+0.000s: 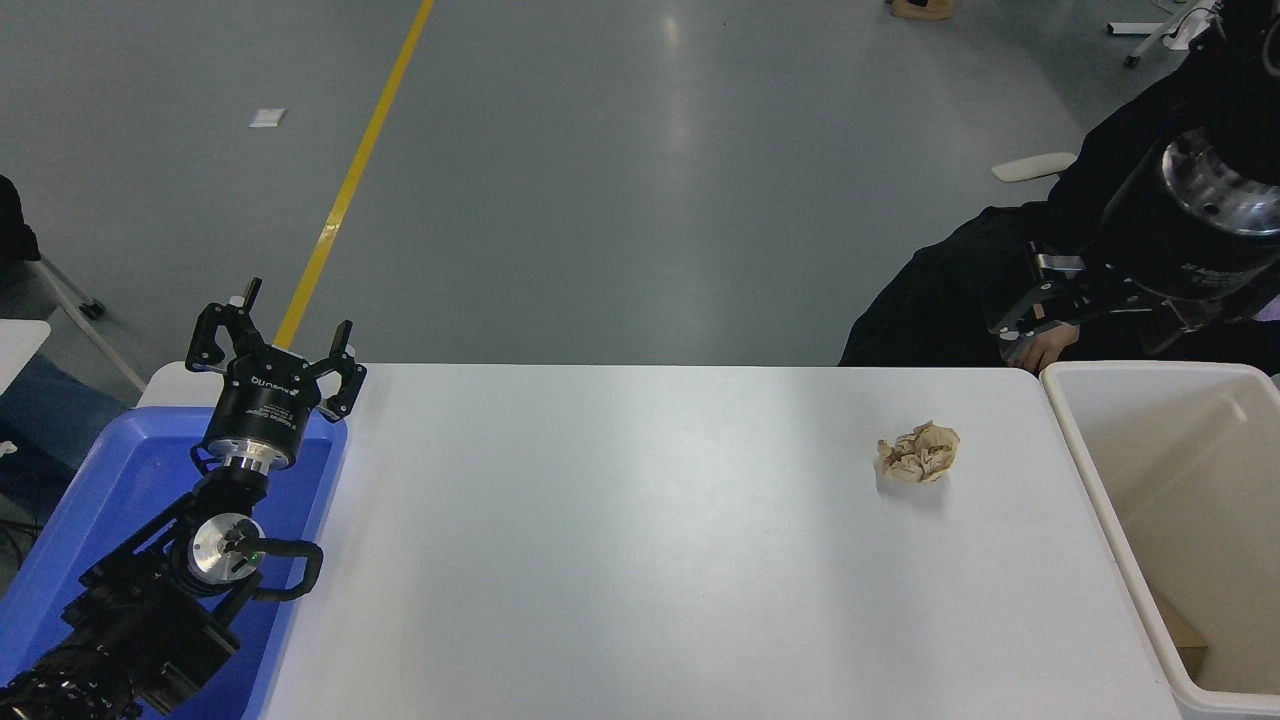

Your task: Pick up paper ball place in dustbin

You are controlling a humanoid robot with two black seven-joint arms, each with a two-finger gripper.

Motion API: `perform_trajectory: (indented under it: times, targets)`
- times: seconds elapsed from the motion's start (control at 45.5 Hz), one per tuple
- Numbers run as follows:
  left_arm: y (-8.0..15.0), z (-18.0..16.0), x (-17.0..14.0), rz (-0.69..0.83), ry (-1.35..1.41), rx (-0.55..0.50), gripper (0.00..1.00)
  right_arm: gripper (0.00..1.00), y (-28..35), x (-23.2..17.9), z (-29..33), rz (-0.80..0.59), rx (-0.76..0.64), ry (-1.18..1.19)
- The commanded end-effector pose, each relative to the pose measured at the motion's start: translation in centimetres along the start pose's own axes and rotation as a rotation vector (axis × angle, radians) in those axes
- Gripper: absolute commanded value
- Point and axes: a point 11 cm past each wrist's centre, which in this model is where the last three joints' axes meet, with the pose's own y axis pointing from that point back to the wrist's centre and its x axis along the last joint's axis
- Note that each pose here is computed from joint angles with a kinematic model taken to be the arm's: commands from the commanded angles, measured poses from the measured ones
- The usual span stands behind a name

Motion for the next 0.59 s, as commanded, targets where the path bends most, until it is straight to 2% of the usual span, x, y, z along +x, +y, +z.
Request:
perform_trajectory:
  times: [0.0,0.198,0.462,0.571]
  targets:
    - [0.0,0.0,0.0,-0.001,0.000,0.001,0.98,1.00,-0.7,-0.2,-0.4,-0.020,0.008,0.007]
    - [0.0,0.0,0.0,0.000,0.001,0.000,0.98,1.00,-0.8,0.1,-1.0,-0.014,0.037,0.013]
    - [0.0,0.0,0.0,0.001,0.000,0.000,0.98,1.00,-5.0,1.1,-1.8,-0.063,0.077,0.005]
    - [0.0,0.0,0.0,0.001,0.000,0.000,0.98,1.00,-7.3,2.0,-1.6,0.037,0.073,-0.031]
